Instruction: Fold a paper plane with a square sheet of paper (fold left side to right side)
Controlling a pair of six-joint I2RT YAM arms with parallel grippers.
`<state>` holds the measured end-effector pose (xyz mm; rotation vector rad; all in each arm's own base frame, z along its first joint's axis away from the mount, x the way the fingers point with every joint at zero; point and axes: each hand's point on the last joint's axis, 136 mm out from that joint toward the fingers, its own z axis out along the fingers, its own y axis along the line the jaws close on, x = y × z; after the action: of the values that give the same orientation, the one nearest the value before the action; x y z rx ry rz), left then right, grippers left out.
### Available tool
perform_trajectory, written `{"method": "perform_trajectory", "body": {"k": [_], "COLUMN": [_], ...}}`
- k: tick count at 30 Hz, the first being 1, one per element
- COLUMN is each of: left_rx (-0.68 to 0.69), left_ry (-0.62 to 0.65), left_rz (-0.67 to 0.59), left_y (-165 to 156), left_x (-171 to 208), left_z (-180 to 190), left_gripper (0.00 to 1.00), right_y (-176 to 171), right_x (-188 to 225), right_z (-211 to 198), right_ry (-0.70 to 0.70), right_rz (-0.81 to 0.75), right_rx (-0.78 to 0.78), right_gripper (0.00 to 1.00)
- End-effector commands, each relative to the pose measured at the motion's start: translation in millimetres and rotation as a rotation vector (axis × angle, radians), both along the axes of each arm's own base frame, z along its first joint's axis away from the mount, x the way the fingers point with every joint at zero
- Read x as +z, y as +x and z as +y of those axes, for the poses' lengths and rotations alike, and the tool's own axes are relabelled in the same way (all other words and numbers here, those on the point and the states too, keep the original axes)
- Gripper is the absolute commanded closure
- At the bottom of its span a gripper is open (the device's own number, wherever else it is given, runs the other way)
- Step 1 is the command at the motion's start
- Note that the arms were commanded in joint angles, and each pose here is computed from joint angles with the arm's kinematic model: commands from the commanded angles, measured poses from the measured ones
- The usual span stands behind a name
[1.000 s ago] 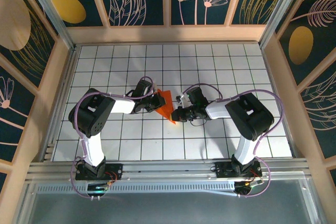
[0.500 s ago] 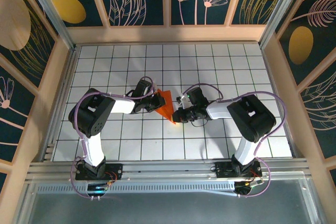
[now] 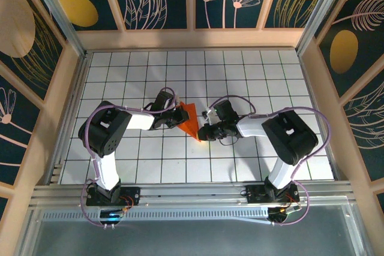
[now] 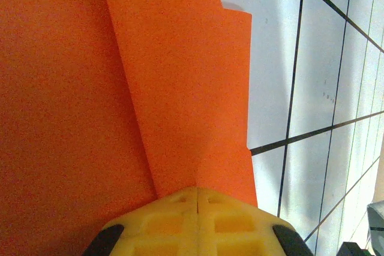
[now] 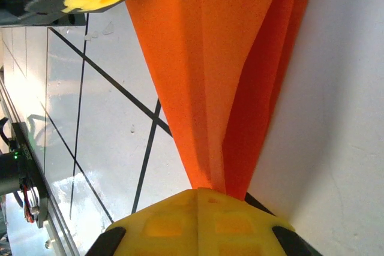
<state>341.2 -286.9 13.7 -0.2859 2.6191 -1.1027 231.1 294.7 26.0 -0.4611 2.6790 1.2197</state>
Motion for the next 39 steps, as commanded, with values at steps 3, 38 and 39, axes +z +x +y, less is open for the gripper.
{"method": "perform_trajectory", "body": {"k": [3, 38, 39], "left_rx": [0.032, 0.036, 0.036], "left_ry": [0.132, 0.134, 0.135], "left_rz": [0.076, 0.078, 0.080], "left_y": [-12, -13, -14], "left_x": [-39, -40, -40], "left_z": [22, 23, 23], "left_gripper": [1.00, 1.00, 1.00], "right_y": [-1, -21, -21], "right_x": [25, -10, -11], "right_z": [8, -3, -3], "right_ry": [0.059, 0.021, 0.018], "right_rz": [-0.012, 0.071, 0.073], "right_rx": [0.007, 0.001, 0.000], "right_gripper": [1.00, 1.00, 1.00]}}
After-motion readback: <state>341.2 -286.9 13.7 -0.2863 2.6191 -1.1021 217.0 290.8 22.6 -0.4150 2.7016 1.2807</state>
